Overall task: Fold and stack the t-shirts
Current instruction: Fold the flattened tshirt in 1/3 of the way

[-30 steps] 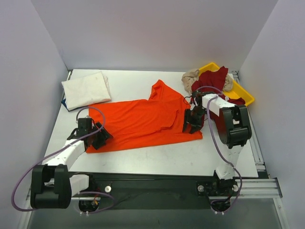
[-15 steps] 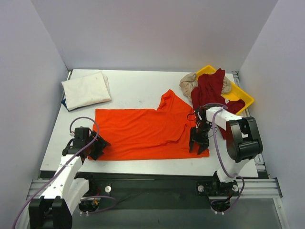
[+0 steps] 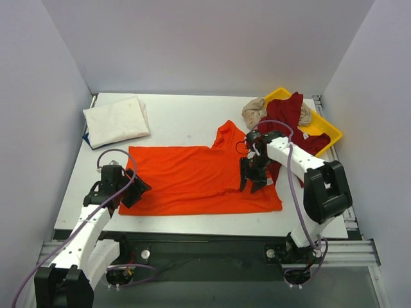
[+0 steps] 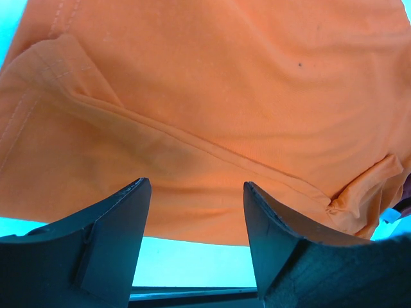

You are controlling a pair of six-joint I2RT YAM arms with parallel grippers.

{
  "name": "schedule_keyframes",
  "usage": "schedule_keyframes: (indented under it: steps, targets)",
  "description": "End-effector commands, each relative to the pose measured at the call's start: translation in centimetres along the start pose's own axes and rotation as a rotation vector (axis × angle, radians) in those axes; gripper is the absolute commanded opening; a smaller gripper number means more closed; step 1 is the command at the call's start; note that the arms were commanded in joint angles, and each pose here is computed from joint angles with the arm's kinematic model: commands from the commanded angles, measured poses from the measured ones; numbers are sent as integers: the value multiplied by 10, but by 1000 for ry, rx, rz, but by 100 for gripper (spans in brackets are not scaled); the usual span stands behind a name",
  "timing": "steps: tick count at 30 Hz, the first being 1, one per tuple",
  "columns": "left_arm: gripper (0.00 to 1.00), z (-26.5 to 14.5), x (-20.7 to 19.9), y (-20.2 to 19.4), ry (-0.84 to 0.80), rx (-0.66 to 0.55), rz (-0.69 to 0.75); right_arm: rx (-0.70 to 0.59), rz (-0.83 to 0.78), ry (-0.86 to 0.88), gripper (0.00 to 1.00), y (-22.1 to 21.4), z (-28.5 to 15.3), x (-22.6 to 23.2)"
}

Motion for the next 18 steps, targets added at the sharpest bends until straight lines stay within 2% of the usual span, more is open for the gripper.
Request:
schedule_keyframes:
  steps: [1, 6, 11, 18]
  targets:
    - [70, 1, -15, 10, -64, -37, 44, 25, -12, -17, 43, 3, 15, 9]
    - [70, 5, -15, 9, -70, -49, 71, 28, -54, -27, 42, 12, 30, 28]
    - [70, 16, -1, -7, -40, -2, 63, 34, -69, -38, 41, 22, 46, 38]
    - [71, 12, 2, -7, -31, -12, 74, -6, -110, -28, 40, 42, 48, 56]
Point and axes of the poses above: each gripper's point midway between its finger pads, its own z axis out along the fingers, its own x axis along the line the jaws close on, y = z × x, the point moved 1 cm from there along -z, back along the fingers, and after that the axes turned 9 degrees about z, right-handed, at the moved point
